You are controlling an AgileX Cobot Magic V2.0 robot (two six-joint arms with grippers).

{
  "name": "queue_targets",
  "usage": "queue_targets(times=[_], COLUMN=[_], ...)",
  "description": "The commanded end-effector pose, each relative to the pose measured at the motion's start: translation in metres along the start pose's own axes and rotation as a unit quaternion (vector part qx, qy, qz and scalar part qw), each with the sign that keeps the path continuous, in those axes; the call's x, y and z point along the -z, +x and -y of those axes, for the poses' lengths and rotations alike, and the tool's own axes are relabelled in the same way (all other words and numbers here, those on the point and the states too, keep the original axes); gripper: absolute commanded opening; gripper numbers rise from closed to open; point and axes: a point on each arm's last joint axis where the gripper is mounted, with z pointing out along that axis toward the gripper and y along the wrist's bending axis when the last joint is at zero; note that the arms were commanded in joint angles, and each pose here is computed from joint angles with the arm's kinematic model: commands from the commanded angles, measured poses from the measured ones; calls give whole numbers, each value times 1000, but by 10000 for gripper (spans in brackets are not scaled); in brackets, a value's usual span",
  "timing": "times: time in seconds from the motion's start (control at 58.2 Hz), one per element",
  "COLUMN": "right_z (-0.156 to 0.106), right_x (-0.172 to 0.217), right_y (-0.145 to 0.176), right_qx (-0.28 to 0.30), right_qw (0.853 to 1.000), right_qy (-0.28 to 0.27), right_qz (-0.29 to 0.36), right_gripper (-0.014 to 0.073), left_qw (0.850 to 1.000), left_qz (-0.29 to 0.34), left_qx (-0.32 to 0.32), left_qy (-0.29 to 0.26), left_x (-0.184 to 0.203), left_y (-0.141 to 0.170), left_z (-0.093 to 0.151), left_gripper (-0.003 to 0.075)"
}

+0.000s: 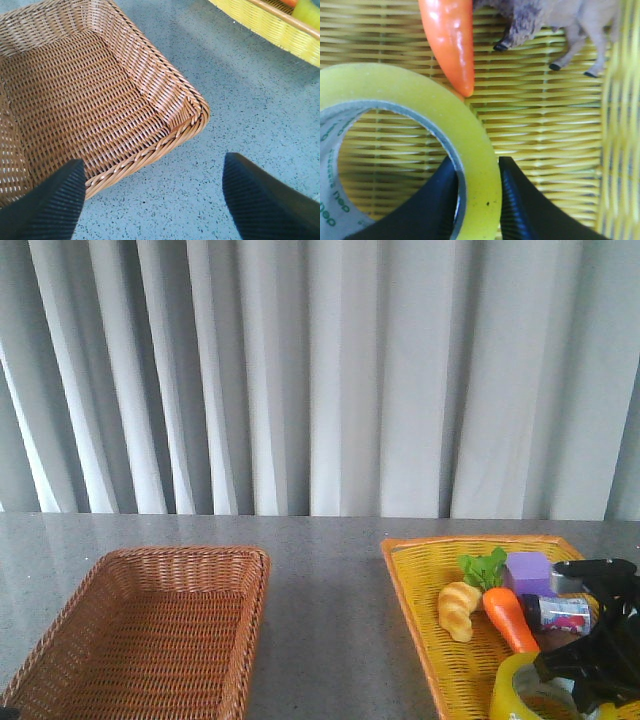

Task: Transfer tape with both arms
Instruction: 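Lower the right gripper onto the yellow tape roll and grasp its rim, then lift the tape roll and carry it toward the brown basket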

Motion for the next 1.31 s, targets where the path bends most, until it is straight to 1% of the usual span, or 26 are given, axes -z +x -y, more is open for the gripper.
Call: queue_targets(times=[0.0, 0.206, 0.292, 0.361, 0.464, 0.585, 0.688, 0.774, 0.894, 0.997, 1.135, 1.289], right_z=[1, -3, -9, -17, -40, -78, -110, -135, -163, -182, -197, -200], right_x=[47, 99, 119, 132, 149, 158, 153, 145, 126, 104, 79, 49], right_y=[-1, 6, 4, -1, -9, -19, -29, -37, -51, -61, -69, -76], right_qx=[6, 18, 21, 31, 67, 119, 156, 180, 204, 221, 238, 252], right_qw=[997, 990, 985, 979, 966, 951, 942, 938, 939, 941, 944, 948], right_qy=[7, 6, -20, -55, -102, -131, -147, -152, -145, -134, -112, -84], right_qz=[73, 139, 170, 192, 228, 252, 258, 253, 237, 219, 200, 174], right_gripper=[127, 132, 132, 133, 135, 134, 134, 134, 134, 134, 134, 138], left_qw=[999, 999, 999, 999, 999, 999, 999, 999, 999, 999, 999, 999], left_qz=[46, 46, 46, 46, 46, 46, 46, 46, 46, 46, 46, 46], left_qx=[7, 7, 7, 7, 7, 7, 7, 7, 7, 7, 7, 7], left_qy=[-2, -2, -2, -2, -2, -2, -2, -2, -2, -2, -2, -2], left_x=[6, 6, 6, 6, 6, 6, 6, 6, 6, 6, 6, 6], left_y=[-15, -15, -15, -15, -15, -15, -15, -15, -15, -15, -15, -15], left_z=[1, 1, 1, 1, 1, 1, 1, 1, 1, 1, 1, 1], left_gripper=[555, 555, 555, 555, 555, 555, 555, 555, 555, 555, 555, 555])
